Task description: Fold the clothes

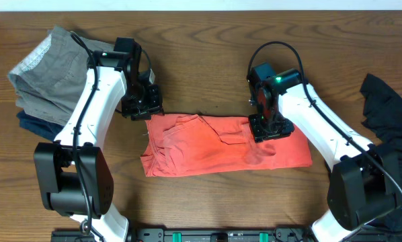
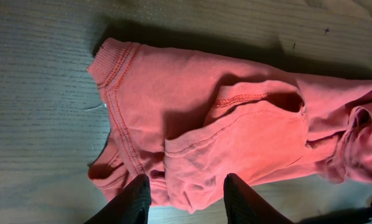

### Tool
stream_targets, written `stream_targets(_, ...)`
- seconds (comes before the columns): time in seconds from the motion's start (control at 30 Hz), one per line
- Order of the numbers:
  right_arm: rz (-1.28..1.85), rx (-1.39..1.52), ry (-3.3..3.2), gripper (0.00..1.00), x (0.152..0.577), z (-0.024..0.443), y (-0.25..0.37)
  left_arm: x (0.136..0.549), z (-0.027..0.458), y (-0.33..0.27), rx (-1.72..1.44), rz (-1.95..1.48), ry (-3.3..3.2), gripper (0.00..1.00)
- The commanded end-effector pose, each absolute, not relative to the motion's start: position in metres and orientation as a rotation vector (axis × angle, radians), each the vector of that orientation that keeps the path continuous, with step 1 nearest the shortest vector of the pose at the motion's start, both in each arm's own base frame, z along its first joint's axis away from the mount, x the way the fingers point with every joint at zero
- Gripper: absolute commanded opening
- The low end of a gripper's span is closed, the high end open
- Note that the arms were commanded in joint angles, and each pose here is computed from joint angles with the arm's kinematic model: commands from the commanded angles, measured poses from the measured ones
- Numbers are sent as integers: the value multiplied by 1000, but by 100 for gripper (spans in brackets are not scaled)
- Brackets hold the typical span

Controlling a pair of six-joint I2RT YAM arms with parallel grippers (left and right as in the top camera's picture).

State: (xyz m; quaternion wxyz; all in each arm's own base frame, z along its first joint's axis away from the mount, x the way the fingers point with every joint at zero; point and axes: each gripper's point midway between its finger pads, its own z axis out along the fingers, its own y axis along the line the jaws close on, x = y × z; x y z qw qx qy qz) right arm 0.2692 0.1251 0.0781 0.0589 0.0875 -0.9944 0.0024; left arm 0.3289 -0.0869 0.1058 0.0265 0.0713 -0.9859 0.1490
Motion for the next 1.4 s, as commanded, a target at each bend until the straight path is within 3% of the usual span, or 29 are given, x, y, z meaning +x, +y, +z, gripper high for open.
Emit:
stream_targets(0.0, 31, 279, -3036, 51, 270, 84, 124, 326, 106, -84, 235, 438, -3044, 40)
stream_targets(0.17, 131, 282, -3052, 57, 274, 84, 112, 322, 106, -84, 237, 432, -3029, 41)
stream_targets(0.43, 57, 301, -3066, 56, 276, 83, 125, 316, 106, -83, 240, 421, -3005, 42)
stream_targets(0.5, 14, 312, -3081, 52, 278, 82, 134, 315, 106, -83, 242, 419, -3001, 42)
stream_targets(0.63, -88, 332, -3082, 29, 277, 75, 150, 313, 106, -83, 243, 416, -2993, 43)
stream_targets(0.67, -112, 332, -3075, 29, 275, 73, 152, 313, 106, -83, 243, 415, -2991, 43)
stream_targets(0.77, -150, 323, -3080, 41, 274, 62, 156, 313, 106, -83, 243, 415, -2991, 42)
stream_targets(1.03, -244, 360, -3212, 47, 298, 40, 173, 313, 106, -83, 244, 416, -2990, 42)
stream_targets(1.2, -202, 335, -3273, 32, 309, 37, 170, 313, 106, -83, 244, 416, -2990, 42)
stream_targets(1.3, -127, 297, -3296, 5, 312, 36, 162, 313, 106, -83, 244, 415, -2991, 42)
stream_targets(1.37, -69, 250, -3321, 1, 317, 37, 155, 313, 106, -83, 244, 415, -2991, 42)
